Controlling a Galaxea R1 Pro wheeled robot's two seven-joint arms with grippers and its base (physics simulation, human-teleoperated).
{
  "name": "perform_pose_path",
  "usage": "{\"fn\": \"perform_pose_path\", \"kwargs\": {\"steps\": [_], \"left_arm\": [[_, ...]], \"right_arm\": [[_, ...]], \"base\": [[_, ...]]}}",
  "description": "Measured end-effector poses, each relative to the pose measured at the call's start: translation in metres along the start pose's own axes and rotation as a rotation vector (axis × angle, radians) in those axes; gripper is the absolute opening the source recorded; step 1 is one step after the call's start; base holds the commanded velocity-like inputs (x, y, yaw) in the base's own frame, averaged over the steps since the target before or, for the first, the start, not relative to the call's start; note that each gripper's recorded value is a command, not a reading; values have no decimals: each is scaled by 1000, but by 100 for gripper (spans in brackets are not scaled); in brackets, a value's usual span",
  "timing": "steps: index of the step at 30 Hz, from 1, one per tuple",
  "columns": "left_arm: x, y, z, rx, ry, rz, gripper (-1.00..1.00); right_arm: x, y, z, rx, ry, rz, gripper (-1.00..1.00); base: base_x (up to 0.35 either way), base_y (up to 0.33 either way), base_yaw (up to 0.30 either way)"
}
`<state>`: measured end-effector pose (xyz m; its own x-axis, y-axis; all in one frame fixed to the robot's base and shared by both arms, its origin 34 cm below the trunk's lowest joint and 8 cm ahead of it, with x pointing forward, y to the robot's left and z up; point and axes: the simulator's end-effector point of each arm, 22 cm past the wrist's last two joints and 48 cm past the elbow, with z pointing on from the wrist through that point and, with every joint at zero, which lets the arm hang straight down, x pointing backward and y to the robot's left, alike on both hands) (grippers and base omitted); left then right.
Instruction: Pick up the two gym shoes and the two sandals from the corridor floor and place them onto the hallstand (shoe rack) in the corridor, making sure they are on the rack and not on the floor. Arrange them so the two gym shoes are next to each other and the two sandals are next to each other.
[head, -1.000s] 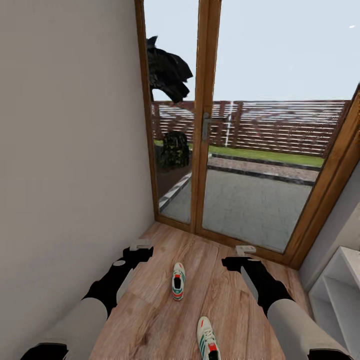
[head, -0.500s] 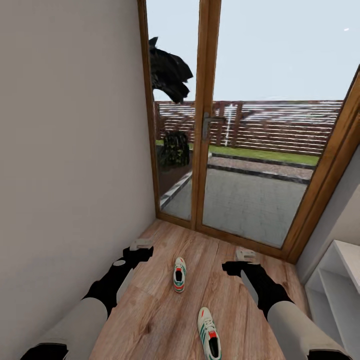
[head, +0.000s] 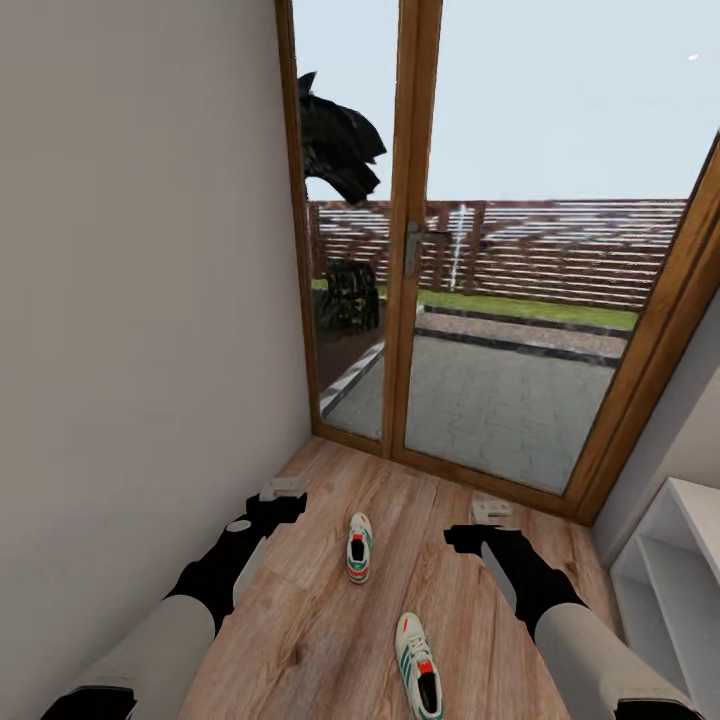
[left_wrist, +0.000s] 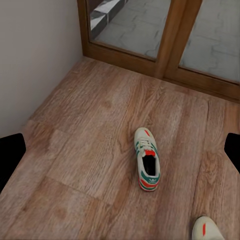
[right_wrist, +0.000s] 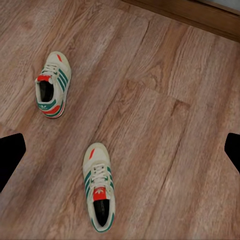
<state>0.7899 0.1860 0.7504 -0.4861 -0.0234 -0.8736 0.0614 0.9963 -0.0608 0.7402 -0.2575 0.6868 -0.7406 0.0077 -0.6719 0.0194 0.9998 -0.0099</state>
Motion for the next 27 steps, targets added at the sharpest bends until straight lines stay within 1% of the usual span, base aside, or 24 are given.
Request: {"fn": "perform_pose_path", "kwargs": {"steps": [5, 7, 14, 17, 21, 27], "left_arm": [[9, -1, 5, 5, 1, -1, 100], [-2, -6, 6, 27, -29, 0, 100], [-17, -10, 9, 46, -84, 4, 100], [-17, -16, 11, 59, -94, 24, 100], [-11, -24, 13, 75, -95, 52, 100], [0, -28, 17, 84, -95, 67, 100]], "right_arm": [[8, 0, 8, 1, 0, -2, 100], [12, 0, 12, 1, 2, -3, 100], [23, 0, 23, 1, -15, -3, 100], [39, 0, 32, 2, -22, -5, 100], [48, 0, 38, 2, -33, -1, 100], [62, 1, 48, 1, -39, 3, 100]], "base": [[0, 0, 0], [0, 0, 0], [0, 0, 0], [0, 0, 0], [0, 0, 0], [0, 0, 0]]}}
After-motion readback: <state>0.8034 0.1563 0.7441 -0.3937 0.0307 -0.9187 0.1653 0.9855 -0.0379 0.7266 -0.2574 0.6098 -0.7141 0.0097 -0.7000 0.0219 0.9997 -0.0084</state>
